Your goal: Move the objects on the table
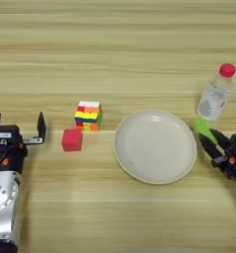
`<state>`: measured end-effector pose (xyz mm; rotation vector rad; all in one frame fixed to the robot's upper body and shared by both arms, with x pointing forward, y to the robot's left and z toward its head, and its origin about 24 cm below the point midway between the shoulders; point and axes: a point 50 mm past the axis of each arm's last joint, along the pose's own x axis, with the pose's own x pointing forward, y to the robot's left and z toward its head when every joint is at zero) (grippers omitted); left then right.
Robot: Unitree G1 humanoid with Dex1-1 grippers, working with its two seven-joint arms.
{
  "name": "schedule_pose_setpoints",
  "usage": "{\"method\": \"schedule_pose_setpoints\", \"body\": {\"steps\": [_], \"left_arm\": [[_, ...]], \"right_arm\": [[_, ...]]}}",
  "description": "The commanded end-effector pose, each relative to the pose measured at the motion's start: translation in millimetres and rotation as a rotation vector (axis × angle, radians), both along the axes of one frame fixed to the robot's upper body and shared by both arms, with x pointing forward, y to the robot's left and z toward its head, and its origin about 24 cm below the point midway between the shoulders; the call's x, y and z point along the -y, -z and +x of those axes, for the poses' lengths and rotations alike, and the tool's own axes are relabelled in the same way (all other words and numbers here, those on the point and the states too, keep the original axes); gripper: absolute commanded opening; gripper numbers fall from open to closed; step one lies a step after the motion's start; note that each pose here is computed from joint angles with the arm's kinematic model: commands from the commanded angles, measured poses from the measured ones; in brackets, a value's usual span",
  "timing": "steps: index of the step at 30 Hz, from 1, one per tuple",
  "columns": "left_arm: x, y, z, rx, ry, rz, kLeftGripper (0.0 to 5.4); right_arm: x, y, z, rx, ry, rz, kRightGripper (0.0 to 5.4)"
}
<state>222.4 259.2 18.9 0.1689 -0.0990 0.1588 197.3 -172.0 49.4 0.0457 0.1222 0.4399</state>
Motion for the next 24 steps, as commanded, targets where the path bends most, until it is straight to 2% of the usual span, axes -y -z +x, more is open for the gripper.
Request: {"method": "schedule_pose_setpoints", "body": {"steps": [1,11,14,24], "left_arm": [[-0.3,2.7,0.3,-0.018,-0.006,0.000,5.40],[1.2,2.9,1.3,-0.019,-0.003,0.000,5.40],[1.8,3.2,1.7,-0.020,-0.002,-0.001,5.40],[0.8,3.5,1.0,-0.022,-0.012,0.001,5.40]], "right_arm": [[-16.5,-0.3,4.5,0.002,-0.036,0.013,1.40],[-35.2,-3.3,13.2,0.034,-0.097,-0.025,1.40],[-41.2,0.6,16.7,0.023,-0.126,-0.058,1.40],[-55.8,12.2,19.2,-0.002,-0.177,-0.098,1.40]]}}
